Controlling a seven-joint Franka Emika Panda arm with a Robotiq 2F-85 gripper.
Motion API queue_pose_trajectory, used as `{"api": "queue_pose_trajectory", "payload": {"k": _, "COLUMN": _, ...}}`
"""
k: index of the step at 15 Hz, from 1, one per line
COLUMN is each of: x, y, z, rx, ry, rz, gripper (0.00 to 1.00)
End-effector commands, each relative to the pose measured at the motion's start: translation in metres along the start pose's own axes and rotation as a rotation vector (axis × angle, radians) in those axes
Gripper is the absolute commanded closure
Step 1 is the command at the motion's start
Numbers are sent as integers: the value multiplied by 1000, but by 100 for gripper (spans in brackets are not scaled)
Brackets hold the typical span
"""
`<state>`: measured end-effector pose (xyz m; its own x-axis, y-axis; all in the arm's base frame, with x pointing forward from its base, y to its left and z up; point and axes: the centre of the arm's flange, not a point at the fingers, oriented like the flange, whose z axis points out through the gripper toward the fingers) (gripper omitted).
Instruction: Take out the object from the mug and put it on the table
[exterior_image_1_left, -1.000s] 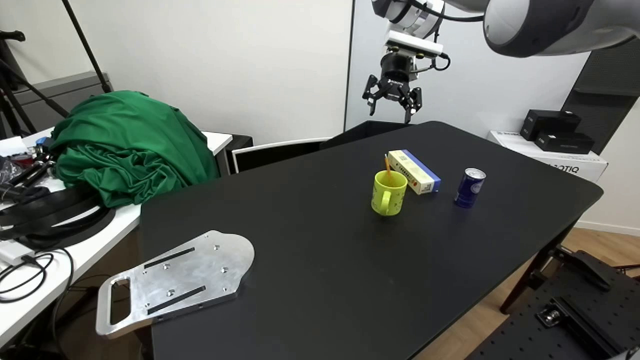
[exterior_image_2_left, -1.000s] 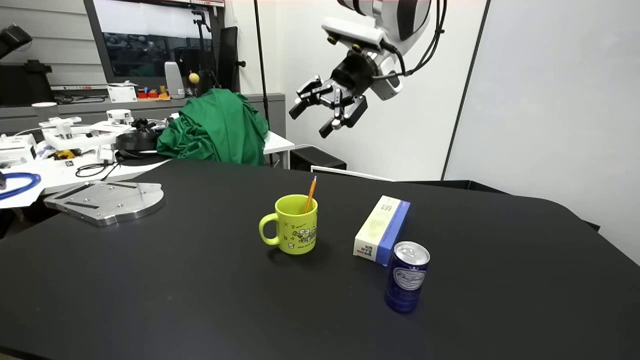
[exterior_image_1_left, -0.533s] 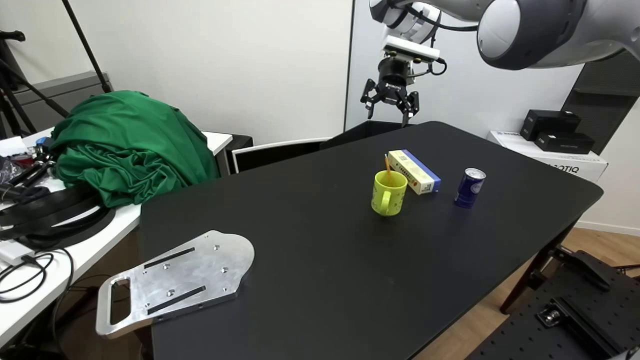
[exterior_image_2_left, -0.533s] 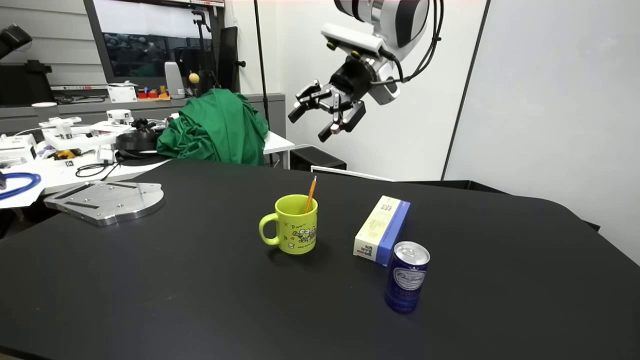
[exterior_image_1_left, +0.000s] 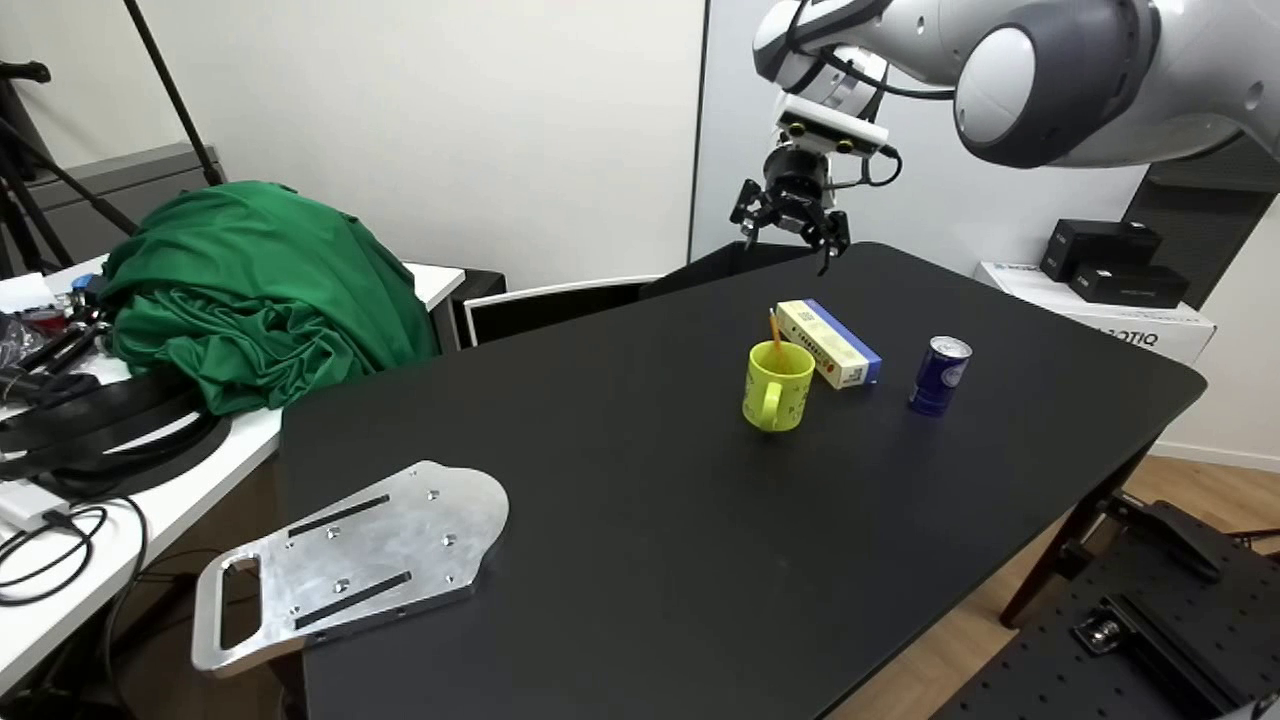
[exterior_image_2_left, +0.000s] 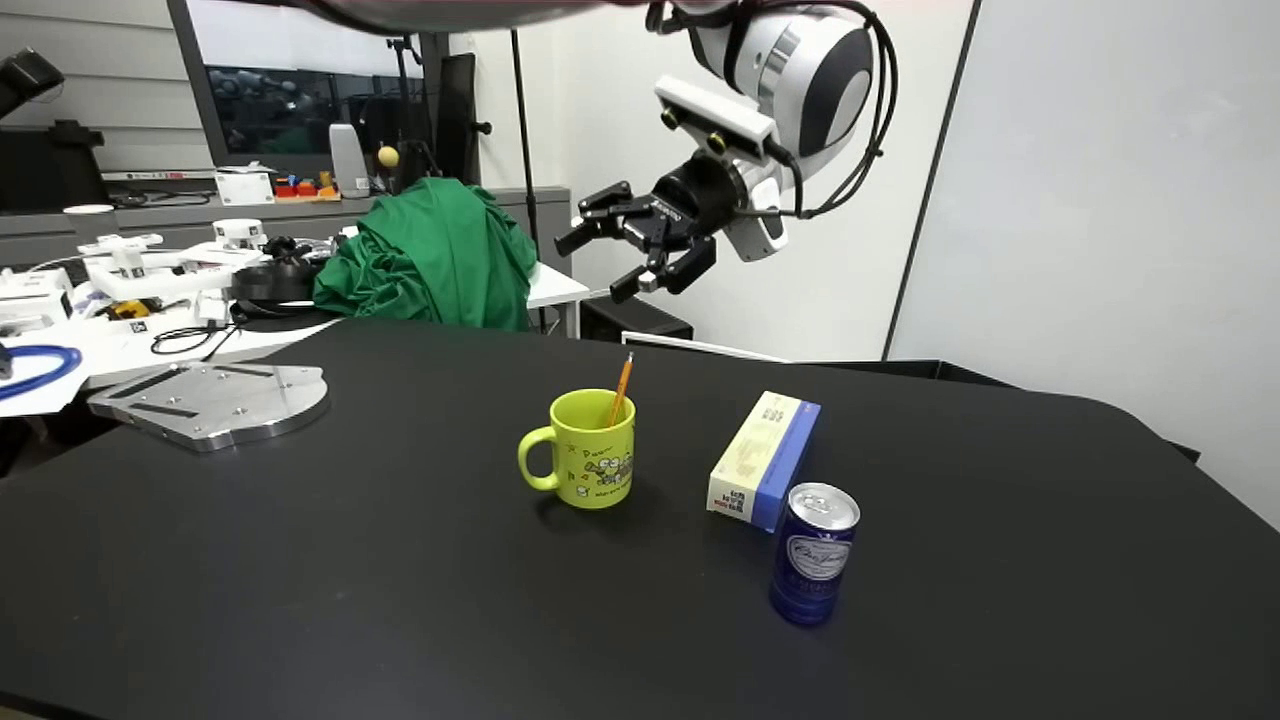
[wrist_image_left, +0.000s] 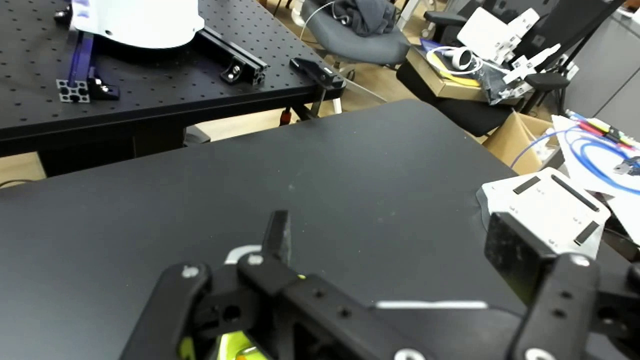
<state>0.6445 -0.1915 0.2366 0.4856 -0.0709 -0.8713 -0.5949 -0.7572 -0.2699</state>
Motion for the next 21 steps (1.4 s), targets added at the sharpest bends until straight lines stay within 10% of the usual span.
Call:
{"api": "queue_pose_trajectory", "payload": {"k": 1, "x": 30, "y": -5, "z": -24, "rx": 61, "ry": -50, "rz": 34, "gripper": 0}}
{"api": "queue_pose_trajectory", "payload": {"k": 10, "x": 70, "y": -9, "z": -35, "rx": 52, "ry": 124, "rz": 105, "gripper": 0}}
{"api": "queue_pose_trajectory", "payload": {"k": 21, "x": 107, "y": 20, "z": -33, "rx": 70, "ry": 86, "rz": 267, "gripper": 0}}
